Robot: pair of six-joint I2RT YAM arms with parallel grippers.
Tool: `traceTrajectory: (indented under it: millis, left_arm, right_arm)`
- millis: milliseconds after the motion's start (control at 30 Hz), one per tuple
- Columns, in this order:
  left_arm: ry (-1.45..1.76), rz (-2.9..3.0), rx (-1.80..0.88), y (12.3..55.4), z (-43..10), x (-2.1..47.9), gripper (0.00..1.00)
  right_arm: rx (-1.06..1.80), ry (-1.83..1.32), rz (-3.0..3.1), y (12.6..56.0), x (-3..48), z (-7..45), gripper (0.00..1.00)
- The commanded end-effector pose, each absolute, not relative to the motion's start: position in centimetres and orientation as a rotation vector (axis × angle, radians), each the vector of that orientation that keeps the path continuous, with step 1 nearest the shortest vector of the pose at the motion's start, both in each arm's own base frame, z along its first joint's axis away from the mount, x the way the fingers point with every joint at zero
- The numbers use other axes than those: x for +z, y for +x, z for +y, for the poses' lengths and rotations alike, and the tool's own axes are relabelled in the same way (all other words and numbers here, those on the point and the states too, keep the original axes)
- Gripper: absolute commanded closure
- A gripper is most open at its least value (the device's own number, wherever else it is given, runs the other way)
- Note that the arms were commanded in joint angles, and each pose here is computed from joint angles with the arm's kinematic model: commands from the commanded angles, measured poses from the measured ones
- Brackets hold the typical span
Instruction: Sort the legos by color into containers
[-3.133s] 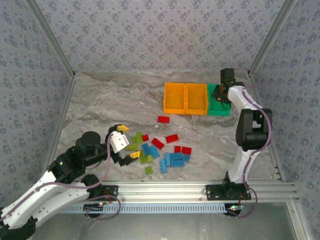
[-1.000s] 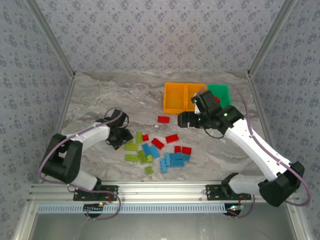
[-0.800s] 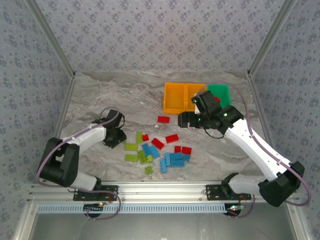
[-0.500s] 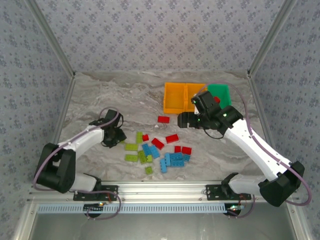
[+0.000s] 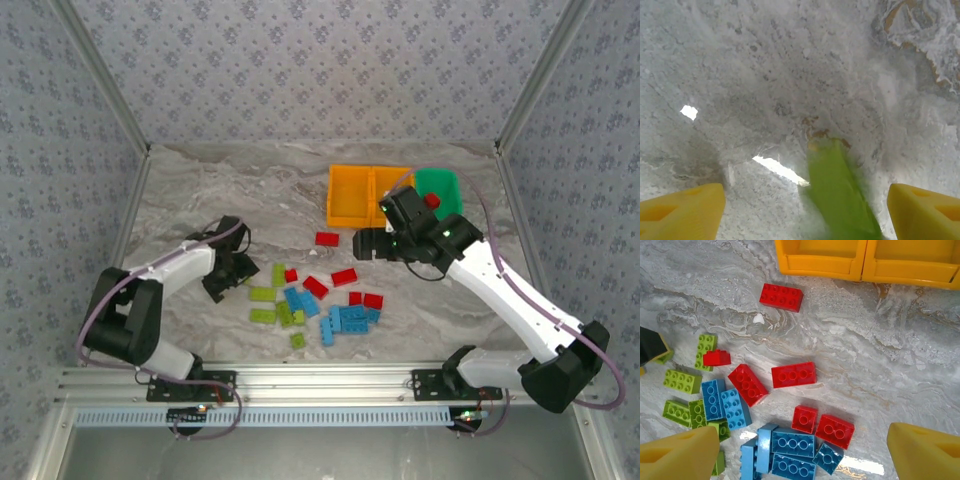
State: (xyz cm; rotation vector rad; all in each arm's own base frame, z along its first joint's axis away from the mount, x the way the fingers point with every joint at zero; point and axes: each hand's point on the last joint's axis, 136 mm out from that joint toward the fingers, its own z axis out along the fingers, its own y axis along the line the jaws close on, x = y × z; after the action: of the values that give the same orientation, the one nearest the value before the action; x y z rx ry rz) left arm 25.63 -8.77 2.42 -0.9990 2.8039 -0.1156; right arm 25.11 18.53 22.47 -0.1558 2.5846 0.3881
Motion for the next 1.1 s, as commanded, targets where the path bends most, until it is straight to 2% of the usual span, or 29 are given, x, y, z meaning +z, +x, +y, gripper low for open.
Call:
traceTrajectory:
  millis: [0,133,167,300,367,400,433,467,567,600,633,733,767,900,1067]
  left_arm:
    - [-1.103,2.744,-0.104,26.6,-8.5,2.6,0.15]
    - [-1.091,2.747,-0.079,27.2,-8.4,2.2,0.22]
    - [-1.085,2.754,-0.078,27.3,-8.5,2.0,0.25]
    - [-1.086,2.775,-0.067,27.2,-8.5,1.4,0.51]
    - [-1.075,2.779,-0.084,27.0,-8.7,1.4,0.59]
    - [-1.057,2.783,-0.11,27.1,-8.9,1.5,0.59]
    - [-1.035,2.789,-0.138,27.1,-9.2,1.7,0.57]
    - [-1.004,2.798,-0.16,27.0,-9.4,2.1,0.5]
    - [-0.931,2.789,-0.122,26.0,-8.8,3.9,0.19]
    - [-0.922,2.774,-0.087,25.4,-8.2,4.7,0.11]
    - [-0.92,2.765,-0.061,24.6,-7.7,5.4,0.07]
    - [-0.836,2.715,-0.043,22.8,-7.2,7.6,0.04]
    - [-0.772,2.713,-0.074,22.4,-7.7,7.9,0.01]
    - [-0.648,2.783,-0.27,20.8,-10.3,7.6,0.01]
    - [-0.676,2.825,-0.101,19.7,-8.8,5.4,0.01]
  right_arm:
    - [0.349,-0.129,2.565,24.5,23.6,17.7,0.1]
    - [0.338,-0.143,2.566,24.3,23.5,17.8,0.1]
    - [0.334,-0.144,2.567,24.3,23.5,17.7,0.1]
    - [0.317,-0.149,2.562,24.3,23.5,17.5,0.1]
    - [0.317,-0.15,2.562,24.3,23.5,17.5,0.1]
    - [0.314,-0.149,2.563,24.3,23.4,17.5,0.1]
    - [0.315,-0.153,2.562,24.3,23.4,17.6,0.1]
    - [0.312,-0.152,2.562,24.3,23.4,17.5,0.1]
    - [0.308,-0.152,2.562,24.3,23.3,17.5,0.1]
    - [0.306,-0.151,2.563,24.3,23.3,17.5,0.1]
    - [0.306,-0.153,2.562,24.3,23.2,17.5,0.1]
    - [0.314,-0.154,2.557,24.4,23.2,17.6,0.1]
    - [0.319,-0.156,2.554,24.4,23.2,17.8,0.09]
    - [0.331,-0.171,2.558,24.8,23.1,18.3,0.09]
    - [0.33,-0.192,2.567,24.7,23.1,18.7,0.09]
